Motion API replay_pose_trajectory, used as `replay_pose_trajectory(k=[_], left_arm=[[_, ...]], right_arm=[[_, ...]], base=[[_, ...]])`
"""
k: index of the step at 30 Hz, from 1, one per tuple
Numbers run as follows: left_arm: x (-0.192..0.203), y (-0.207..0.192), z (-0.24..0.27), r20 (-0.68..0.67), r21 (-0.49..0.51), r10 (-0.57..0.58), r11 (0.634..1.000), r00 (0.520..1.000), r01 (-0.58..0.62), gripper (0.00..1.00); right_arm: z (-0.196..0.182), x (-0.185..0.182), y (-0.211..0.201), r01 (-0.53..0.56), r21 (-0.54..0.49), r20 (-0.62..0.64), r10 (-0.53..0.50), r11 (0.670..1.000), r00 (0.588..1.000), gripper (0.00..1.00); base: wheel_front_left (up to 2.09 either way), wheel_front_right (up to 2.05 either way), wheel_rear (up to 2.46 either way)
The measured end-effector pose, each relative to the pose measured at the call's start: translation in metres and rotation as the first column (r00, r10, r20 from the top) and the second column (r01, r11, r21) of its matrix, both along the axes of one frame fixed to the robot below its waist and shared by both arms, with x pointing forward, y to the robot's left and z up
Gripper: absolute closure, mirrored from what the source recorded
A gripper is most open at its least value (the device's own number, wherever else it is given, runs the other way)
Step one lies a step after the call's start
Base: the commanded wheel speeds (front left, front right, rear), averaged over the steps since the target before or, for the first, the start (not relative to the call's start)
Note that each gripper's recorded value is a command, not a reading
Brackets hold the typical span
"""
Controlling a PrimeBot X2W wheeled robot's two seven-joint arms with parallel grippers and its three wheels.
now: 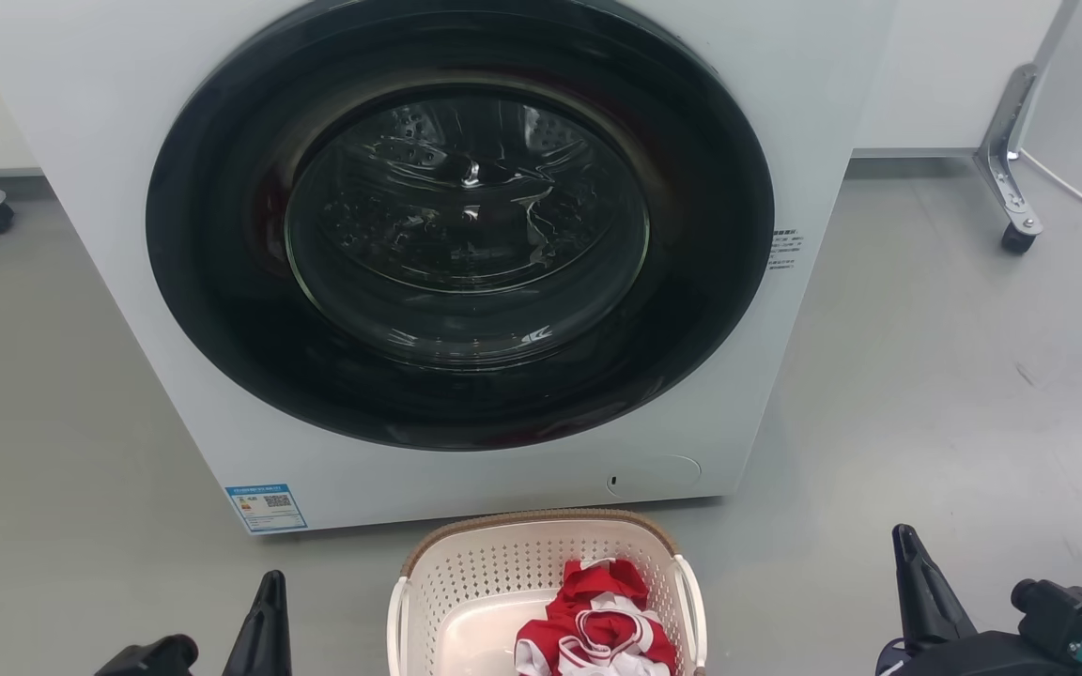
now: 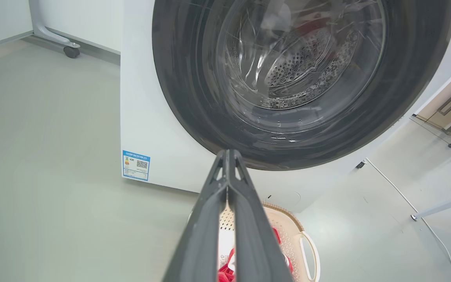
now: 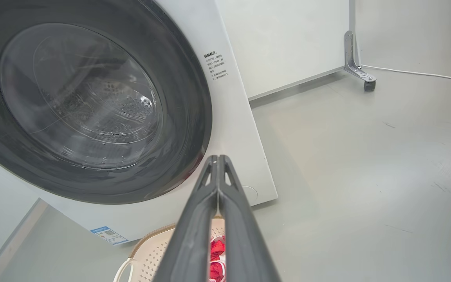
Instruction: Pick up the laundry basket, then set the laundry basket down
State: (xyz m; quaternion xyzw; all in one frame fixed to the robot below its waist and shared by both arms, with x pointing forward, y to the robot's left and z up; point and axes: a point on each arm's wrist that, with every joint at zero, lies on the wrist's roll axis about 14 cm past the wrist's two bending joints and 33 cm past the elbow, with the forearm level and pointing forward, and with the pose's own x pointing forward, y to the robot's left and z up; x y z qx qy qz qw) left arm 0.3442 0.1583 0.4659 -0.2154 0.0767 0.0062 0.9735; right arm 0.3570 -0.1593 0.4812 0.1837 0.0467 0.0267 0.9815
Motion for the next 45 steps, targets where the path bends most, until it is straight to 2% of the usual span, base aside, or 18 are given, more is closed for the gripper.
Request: replay_pose_trajectory(k=[14,23,33,40,41,42,45], left_arm=[[0.005,0.008,-0.005,-0.046,-0.196,0.035,0.98,0.998,-0.043,1.0],[0.009,0.012,-0.007,-0.067,-0.33,0.05,0.941,0.996,-0.07,1.0],[0.013,0.015,-0.007,-0.083,-0.46,0.062,0.883,0.995,-0.093,1.0],[0.017,0.017,-0.004,-0.082,-0.548,0.068,0.83,0.994,-0.102,1.0],[0.017,0.017,-0.004,-0.082,-0.548,0.068,0.83,0.994,-0.102,1.0],[0.018,0.018,-0.004,-0.087,-0.572,0.074,0.813,0.993,-0.111,1.0],[0.02,0.019,-0.003,-0.086,-0.608,0.075,0.786,0.993,-0.112,1.0]], right_arm=[[-0.004,0.007,-0.011,0.058,0.207,-0.058,-0.046,0.977,0.997,1.0],[-0.008,0.009,-0.017,0.097,0.349,-0.103,-0.064,0.932,0.993,1.0],[-0.008,0.013,-0.022,0.129,0.484,-0.125,-0.078,0.865,0.989,1.0],[-0.009,0.015,-0.025,0.149,0.576,-0.138,-0.084,0.804,0.987,1.0],[-0.009,0.015,-0.025,0.149,0.576,-0.138,-0.084,0.804,0.987,1.0],[-0.009,0.015,-0.026,0.154,0.6,-0.143,-0.085,0.785,0.986,1.0],[-0.01,0.015,-0.028,0.162,0.635,-0.148,-0.088,0.755,0.985,1.0]], base=[[0.0,0.0,0.0],[0.0,0.0,0.0],[0.0,0.0,0.0],[0.0,0.0,0.0],[0.0,0.0,0.0],[0.0,0.0,0.0],[0.0,0.0,0.0]])
